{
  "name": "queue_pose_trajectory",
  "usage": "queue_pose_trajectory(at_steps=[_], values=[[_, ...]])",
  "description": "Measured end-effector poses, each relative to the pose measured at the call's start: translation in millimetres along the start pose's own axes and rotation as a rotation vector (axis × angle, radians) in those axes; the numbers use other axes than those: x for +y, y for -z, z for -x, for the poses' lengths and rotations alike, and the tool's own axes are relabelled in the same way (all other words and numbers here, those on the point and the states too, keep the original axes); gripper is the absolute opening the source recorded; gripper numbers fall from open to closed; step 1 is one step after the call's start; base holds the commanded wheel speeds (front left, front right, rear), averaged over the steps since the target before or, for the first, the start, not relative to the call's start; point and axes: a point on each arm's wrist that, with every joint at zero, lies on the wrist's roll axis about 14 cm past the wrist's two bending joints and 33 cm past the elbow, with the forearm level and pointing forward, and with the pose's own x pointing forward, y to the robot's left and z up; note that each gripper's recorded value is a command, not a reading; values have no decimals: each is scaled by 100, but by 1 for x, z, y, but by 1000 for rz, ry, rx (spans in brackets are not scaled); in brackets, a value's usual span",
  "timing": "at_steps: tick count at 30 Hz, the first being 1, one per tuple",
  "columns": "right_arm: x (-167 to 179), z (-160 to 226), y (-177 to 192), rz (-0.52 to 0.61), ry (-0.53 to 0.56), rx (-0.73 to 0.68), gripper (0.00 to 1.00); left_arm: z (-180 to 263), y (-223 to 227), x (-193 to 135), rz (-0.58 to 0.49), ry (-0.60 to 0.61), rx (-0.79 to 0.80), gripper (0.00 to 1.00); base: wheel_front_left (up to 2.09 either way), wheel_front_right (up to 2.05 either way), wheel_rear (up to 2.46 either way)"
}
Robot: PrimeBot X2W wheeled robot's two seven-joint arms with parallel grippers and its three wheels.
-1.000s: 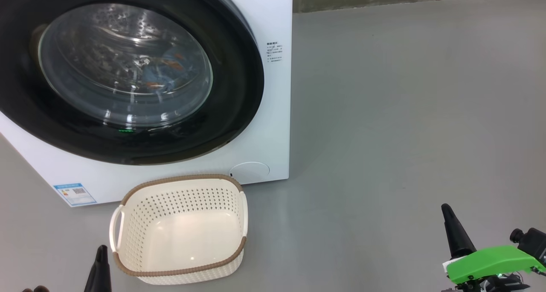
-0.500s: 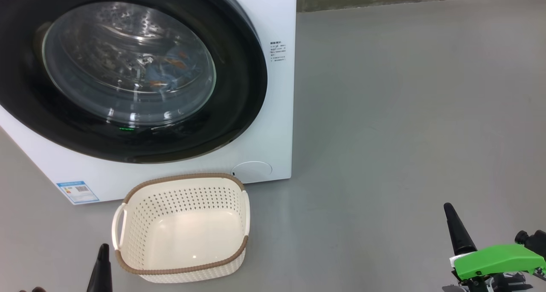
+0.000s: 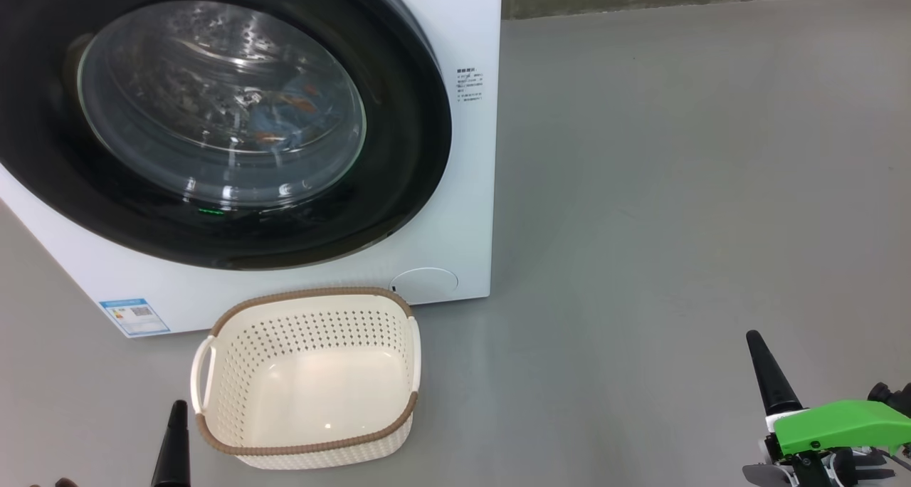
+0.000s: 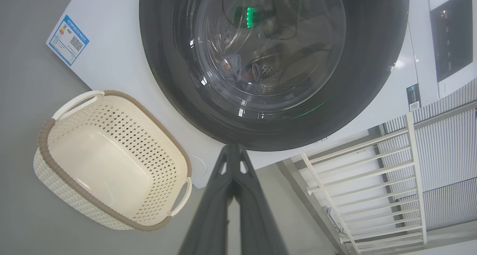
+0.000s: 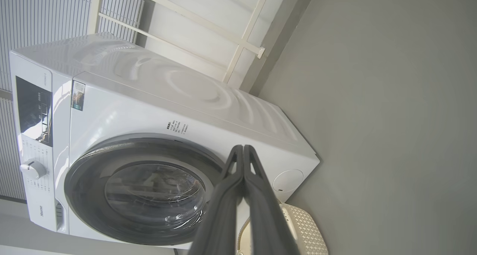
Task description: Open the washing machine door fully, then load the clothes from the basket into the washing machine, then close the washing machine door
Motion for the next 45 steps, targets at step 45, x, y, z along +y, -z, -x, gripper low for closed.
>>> queue_pose_trajectory(at_steps=[45], values=[[13,-8,-3,-411,-46,6,0,-5,-5,-22,477,73,5,0,0,0,0]])
